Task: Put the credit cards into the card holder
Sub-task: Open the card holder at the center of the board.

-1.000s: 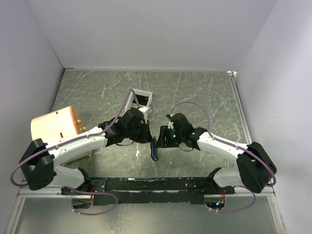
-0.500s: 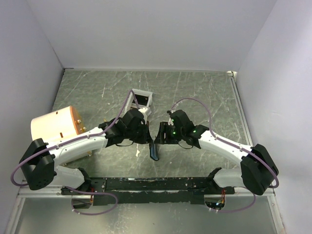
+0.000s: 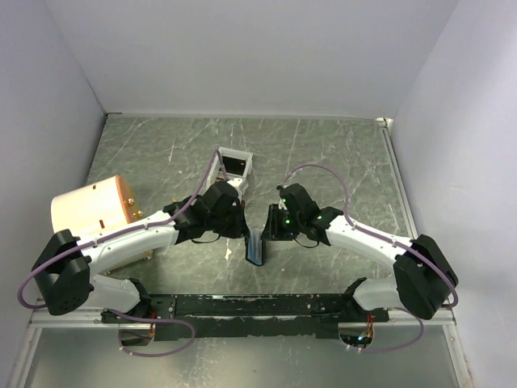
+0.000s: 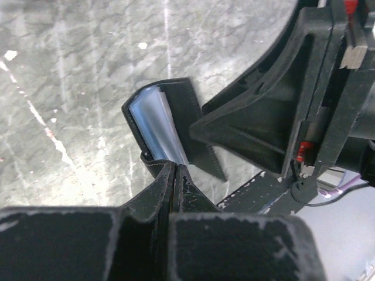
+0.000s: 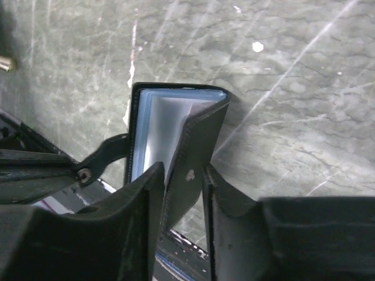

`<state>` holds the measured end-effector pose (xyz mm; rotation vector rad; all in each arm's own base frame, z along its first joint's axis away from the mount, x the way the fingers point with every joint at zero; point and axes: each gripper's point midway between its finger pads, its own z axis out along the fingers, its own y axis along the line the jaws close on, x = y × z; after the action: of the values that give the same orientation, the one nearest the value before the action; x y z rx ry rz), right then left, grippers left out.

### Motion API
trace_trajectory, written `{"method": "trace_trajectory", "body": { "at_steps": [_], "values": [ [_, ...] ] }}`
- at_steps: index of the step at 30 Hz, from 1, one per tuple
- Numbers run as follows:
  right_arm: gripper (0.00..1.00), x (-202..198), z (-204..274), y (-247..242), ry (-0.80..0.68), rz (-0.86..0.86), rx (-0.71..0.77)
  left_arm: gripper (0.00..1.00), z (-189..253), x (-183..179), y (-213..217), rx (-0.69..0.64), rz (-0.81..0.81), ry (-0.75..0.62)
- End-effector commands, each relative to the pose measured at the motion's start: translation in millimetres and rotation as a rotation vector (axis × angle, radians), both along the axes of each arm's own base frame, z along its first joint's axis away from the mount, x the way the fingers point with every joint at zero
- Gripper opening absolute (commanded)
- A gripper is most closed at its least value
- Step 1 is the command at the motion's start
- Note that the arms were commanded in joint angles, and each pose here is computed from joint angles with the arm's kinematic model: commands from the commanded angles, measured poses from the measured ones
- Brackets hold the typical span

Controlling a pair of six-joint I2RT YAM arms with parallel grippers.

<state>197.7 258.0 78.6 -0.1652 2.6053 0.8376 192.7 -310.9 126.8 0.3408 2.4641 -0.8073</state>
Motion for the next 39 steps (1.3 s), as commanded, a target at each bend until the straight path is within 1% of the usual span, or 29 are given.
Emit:
{"method": "trace_trajectory", "body": {
  "at_steps": [1,3,5,6,7,8,10,15,20,24,26,29,32,39],
  "values": [
    [0.26,4,-22,-22,-0.003,-0.062,-0.134,0.07,-2,7,20,0.074,0.086,-0.035],
    [0.22,6,-29,-30,-0.013,-0.087,-0.167,0.07,-5,8,29,0.100,0.111,-0.044],
    [0.22,4,-38,-37,-0.006,-0.096,-0.193,0.07,-10,9,37,0.129,0.138,-0.047],
    [0.24,3,-41,-39,0.000,-0.095,-0.205,0.07,-12,8,40,0.142,0.143,-0.042],
    [0.28,2,-41,-41,0.001,-0.097,-0.217,0.07,-13,6,41,0.144,0.141,-0.035],
    [0.33,3,-40,-43,-0.001,-0.104,-0.226,0.07,-13,5,39,0.135,0.133,-0.029],
    [0.40,7,-33,-46,-0.015,-0.127,-0.243,0.07,-11,2,34,0.103,0.117,-0.020],
    [0.51,14,-8,-50,-0.040,-0.171,-0.258,0.07,-4,-2,26,0.030,0.108,-0.012],
    [0.55,13,23,-30,-0.053,-0.157,-0.136,0.07,-1,-2,24,0.011,0.105,-0.014],
    [0.54,10,55,-2,-0.110,-0.132,0.038,0.07,1,-3,21,-0.004,0.100,-0.014],
    [0.53,8,62,9,-0.108,-0.119,0.096,0.07,3,-3,20,-0.012,0.098,-0.013],
    [0.52,1,58,24,-0.070,-0.089,0.132,0.07,7,-3,18,-0.029,0.099,-0.013],
    [0.52,-5,42,34,-0.019,-0.062,0.114,0.07,12,-4,15,-0.052,0.096,-0.015],
    [0.60,-11,9,32,0.025,-0.039,0.035,0.07,6,-6,22,-0.045,0.117,-0.008]
  ]
}}
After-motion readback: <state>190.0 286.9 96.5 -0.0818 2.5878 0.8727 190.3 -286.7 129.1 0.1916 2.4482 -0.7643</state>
